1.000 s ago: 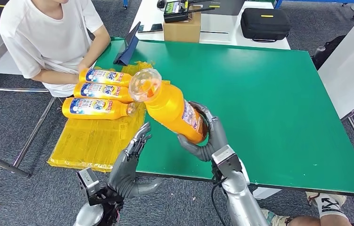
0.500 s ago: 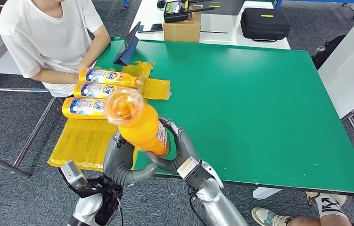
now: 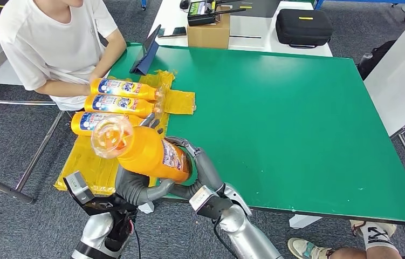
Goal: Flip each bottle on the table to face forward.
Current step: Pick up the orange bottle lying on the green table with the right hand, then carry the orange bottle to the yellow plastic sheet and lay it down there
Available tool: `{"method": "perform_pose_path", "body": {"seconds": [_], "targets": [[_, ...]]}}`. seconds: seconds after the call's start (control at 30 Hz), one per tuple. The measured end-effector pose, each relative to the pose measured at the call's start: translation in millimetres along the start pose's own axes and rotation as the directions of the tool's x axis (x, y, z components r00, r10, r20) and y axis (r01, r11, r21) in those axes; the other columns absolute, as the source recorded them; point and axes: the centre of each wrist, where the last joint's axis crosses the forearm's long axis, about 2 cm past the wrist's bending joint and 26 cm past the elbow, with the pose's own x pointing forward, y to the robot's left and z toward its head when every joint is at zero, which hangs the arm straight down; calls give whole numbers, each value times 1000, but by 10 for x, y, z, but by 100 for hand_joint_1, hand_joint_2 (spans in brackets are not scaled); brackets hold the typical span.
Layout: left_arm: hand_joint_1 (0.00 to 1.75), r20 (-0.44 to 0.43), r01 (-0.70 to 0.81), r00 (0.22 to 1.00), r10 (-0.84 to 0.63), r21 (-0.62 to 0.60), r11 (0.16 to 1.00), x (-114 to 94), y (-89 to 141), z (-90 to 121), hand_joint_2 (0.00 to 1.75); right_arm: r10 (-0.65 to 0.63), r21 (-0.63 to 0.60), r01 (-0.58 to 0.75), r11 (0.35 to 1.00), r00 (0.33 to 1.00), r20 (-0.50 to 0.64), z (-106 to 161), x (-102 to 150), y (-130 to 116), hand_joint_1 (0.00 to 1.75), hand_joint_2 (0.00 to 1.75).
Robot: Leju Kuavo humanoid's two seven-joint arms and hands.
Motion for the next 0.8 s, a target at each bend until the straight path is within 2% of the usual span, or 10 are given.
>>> {"method": "perform_pose_path", "body": {"seconds": [0.03,0.07,0.23,0.4,0.43,0.47,0.53,0.57,0.6,0.8], "targets": [[131,-12,9,1000,-9,-4,1000,-4,17,-2,175,15,9,-15,1000,1000,-1,2,-5,-1,175,175],[165,-24,9,1000,-9,-7,1000,-7,35,-4,175,30,19,-30,999,1000,-3,3,-11,-2,175,175],[172,-93,-54,994,53,-16,998,-38,136,10,175,86,55,-84,995,996,-19,28,-44,-5,175,175],[175,-108,-70,992,68,-13,997,-69,177,24,175,95,75,-93,993,995,-26,41,-71,-4,175,175],[175,-109,-83,991,81,-11,997,-72,184,25,175,99,81,-96,992,995,-27,40,-74,-5,168,175],[175,-109,-102,989,101,-8,995,-77,191,32,175,104,88,-102,991,994,-27,37,-77,-7,140,175],[175,-107,-151,983,150,0,988,-86,208,49,175,124,107,-120,987,992,-25,30,-85,-12,53,175],[175,-104,-176,979,175,3,984,-91,218,58,175,137,120,-133,984,990,-24,28,-89,-8,15,175],[175,-100,-198,975,198,7,980,-94,226,65,175,151,132,-146,980,988,-24,29,-94,1,0,175],[175,-84,-265,960,265,19,964,-87,267,88,175,190,145,-185,972,981,-27,62,-102,81,0,175]]}}
